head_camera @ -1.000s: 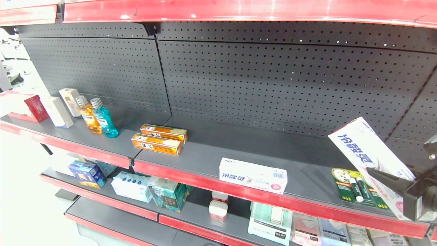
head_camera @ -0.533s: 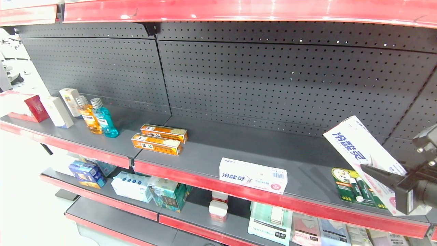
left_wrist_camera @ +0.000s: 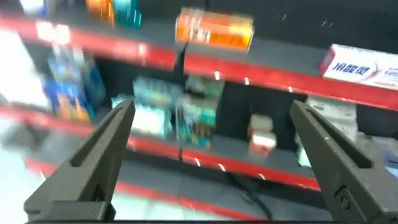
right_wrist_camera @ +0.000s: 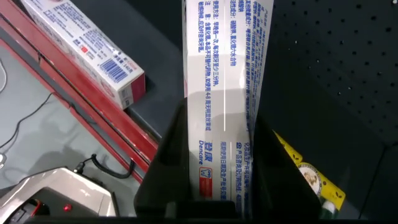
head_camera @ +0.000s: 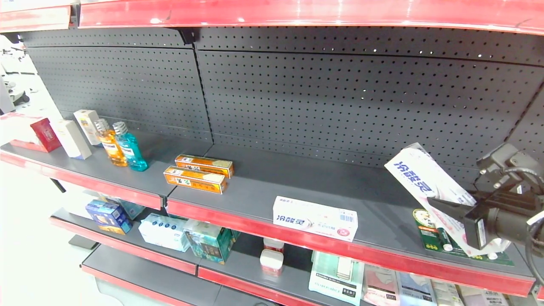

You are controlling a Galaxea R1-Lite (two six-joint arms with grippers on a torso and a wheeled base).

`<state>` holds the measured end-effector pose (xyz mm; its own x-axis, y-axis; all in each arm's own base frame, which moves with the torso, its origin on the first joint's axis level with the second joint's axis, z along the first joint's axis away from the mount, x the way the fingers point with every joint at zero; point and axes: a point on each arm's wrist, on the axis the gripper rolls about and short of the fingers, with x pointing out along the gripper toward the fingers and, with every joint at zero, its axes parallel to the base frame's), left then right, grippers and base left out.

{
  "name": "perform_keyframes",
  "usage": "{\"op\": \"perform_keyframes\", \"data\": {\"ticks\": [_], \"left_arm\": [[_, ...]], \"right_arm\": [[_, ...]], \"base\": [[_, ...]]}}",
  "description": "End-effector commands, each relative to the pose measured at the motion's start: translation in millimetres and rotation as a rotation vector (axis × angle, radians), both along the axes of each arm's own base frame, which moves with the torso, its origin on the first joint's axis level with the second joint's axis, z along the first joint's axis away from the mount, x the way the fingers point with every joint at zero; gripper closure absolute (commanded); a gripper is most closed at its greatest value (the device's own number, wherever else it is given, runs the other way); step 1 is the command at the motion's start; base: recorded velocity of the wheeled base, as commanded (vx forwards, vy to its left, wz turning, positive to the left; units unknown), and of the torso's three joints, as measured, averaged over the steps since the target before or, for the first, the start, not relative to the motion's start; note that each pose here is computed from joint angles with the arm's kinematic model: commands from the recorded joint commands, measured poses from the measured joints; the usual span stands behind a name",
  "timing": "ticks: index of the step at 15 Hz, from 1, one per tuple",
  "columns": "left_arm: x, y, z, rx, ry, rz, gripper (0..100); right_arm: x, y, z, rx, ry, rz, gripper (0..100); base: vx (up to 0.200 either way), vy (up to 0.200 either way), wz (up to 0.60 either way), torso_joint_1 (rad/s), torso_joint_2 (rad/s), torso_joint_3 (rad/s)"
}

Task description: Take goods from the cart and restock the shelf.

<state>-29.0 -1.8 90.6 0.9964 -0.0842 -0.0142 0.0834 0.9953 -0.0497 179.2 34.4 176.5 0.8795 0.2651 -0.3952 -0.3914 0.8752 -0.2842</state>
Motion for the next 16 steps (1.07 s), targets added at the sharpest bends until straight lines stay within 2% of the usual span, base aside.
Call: {"op": "perform_keyframes", "data": {"ticks": [1,2,3,5,6,7,8,10,12,13,14,15,16], "left_arm": [[2,-0.2,-6.9,-0.025,-0.003,-0.007,0],[2,-0.2,-6.9,-0.027,-0.001,-0.009,0],[2,0.1,-7.1,-0.054,-0.004,0.005,0],[3,-0.6,0.2,-0.075,-0.085,-0.029,0],[4,-1.5,-1.4,-0.079,-0.095,-0.069,0],[6,-2.3,-7.9,-0.057,-0.077,-0.105,0],[6,-2.3,-8.6,-0.032,-0.074,-0.101,0],[7,-1.4,-7.9,-0.051,-0.056,-0.039,0],[7,-0.3,-8.2,-0.052,-0.061,0.008,0],[7,-0.2,-8.4,-0.043,-0.068,0.01,0],[6,-0.1,-8.9,-0.007,-0.075,0.014,0],[6,0.3,-8.9,-0.008,-0.075,0.029,0],[6,1.0,-8.7,-0.026,-0.076,0.061,0]], "right_arm": [[20,4,-7,-0.004,0.028,0.01,100],[28,6,-8,-0.005,0.021,0.013,100],[35,9,-9,-0.009,0.023,0.023,100],[44,12,-10,-0.009,0.031,0.036,100],[45,13,-10,-0.008,0.034,0.04,100],[47,14,-11,-0.012,0.038,0.043,100],[47,15,-11,-0.013,0.037,0.045,100],[44,15,-11,-0.013,0.036,0.049,100],[43,14,-11,-0.012,0.034,0.048,100],[42,14,-10,-0.012,0.031,0.046,100],[41,13,-11,-0.012,0.033,0.045,100],[40,13,-10,-0.012,0.031,0.046,100],[39,14,-10,-0.015,0.029,0.048,100]], "base": [[0.0,0.0,0.0,0.0,0.0,0.0],[0.0,0.0,0.0,0.0,0.0,0.0],[0.0,0.0,0.0,0.0,0.0,0.0],[0.0,0.0,0.0,0.0,0.0,0.0],[0.0,0.0,0.0,0.0,0.0,0.0],[0.0,0.0,0.0,0.0,0.0,0.0],[0.0,0.0,0.0,0.0,0.0,0.0],[0.0,0.0,0.0,0.0,0.0,0.0],[0.0,0.0,0.0,0.0,0.0,0.0],[0.0,0.0,0.0,0.0,0.0,0.0],[0.0,0.0,0.0,0.0,0.0,0.0],[0.0,0.0,0.0,0.0,0.0,0.0],[0.0,0.0,0.0,0.0,0.0,0.0]]}}
